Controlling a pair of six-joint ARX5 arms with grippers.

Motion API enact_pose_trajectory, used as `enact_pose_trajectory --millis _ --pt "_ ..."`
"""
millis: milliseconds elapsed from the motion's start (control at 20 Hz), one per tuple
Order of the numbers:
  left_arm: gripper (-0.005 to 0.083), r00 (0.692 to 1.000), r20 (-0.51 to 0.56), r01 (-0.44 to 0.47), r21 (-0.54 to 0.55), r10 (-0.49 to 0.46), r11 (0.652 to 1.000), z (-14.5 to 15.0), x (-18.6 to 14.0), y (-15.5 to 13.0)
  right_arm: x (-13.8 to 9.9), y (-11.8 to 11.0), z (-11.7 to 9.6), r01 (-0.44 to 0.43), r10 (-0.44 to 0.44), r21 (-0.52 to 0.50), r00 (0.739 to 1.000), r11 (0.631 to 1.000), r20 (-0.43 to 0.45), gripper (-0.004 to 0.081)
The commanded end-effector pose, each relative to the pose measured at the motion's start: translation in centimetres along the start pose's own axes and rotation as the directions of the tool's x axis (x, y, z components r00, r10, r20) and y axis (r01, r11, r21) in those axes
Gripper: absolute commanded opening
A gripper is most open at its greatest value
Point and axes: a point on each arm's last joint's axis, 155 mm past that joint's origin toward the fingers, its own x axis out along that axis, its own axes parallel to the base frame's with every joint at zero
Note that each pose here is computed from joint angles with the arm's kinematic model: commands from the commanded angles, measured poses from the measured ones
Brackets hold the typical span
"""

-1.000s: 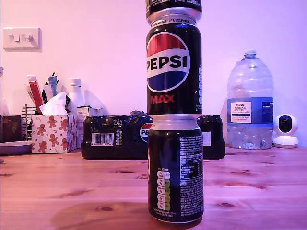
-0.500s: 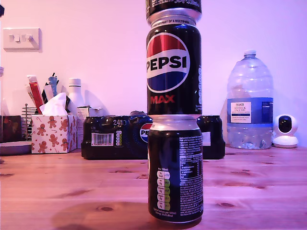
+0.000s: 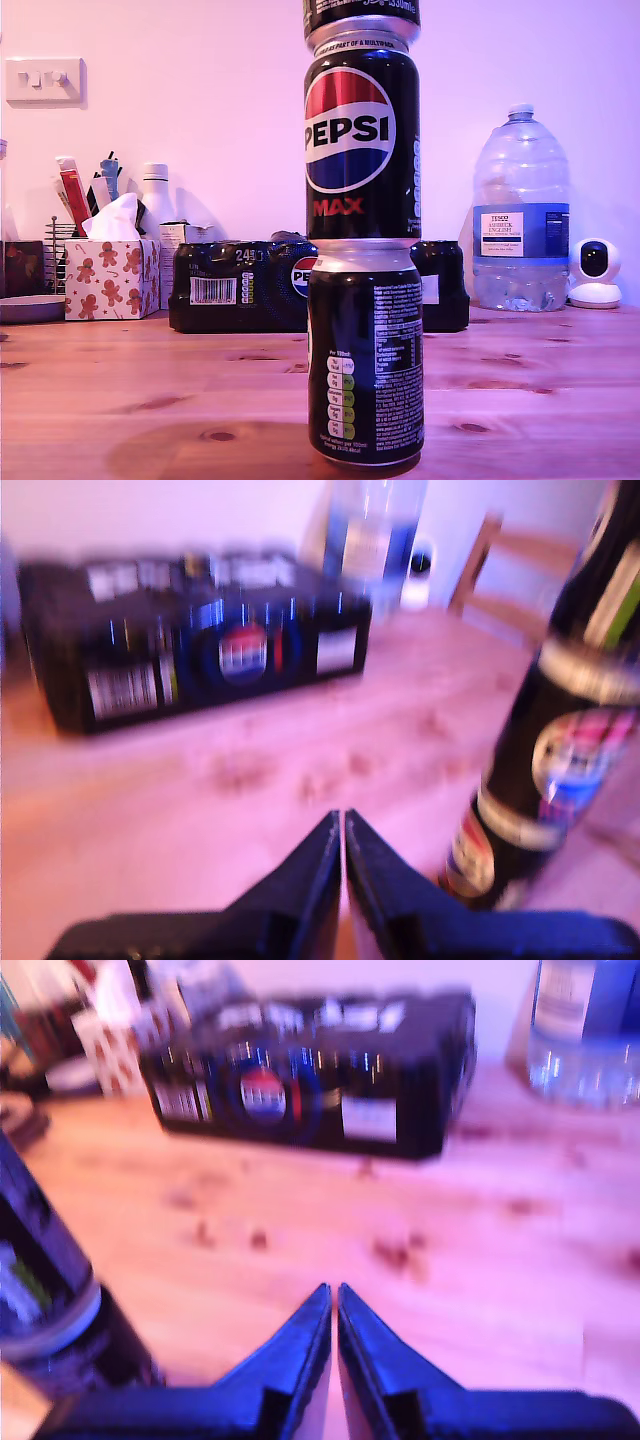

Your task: Stack up the Pepsi cans on top of each other

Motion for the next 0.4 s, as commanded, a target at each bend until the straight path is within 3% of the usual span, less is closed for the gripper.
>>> enact_pose_trajectory --millis 0,100,350 --pt "-0.0020 0.999 -0.051 -0.009 -0.018 0.008 1.000 -1.6 0.3 0.3 -0.1 0.0 -0.6 0.001 0.000 0.014 1.000 1.000 -0.026 -0.0013" --pt "-0.0020 0.995 -0.097 -0.015 -0.031 0.012 0.999 -2.8 0.2 0.4 -0.1 -0.1 -1.5 0.004 -0.003 0.019 0.998 1.000 -0.062 -0.0013" --pt "-0.0020 0.988 -0.153 -0.027 -0.046 0.020 0.999 -4.2 0.0 0.6 -0.1 -0.1 -1.5 0.004 -0.003 0.019 0.998 1.000 -0.059 -0.0013"
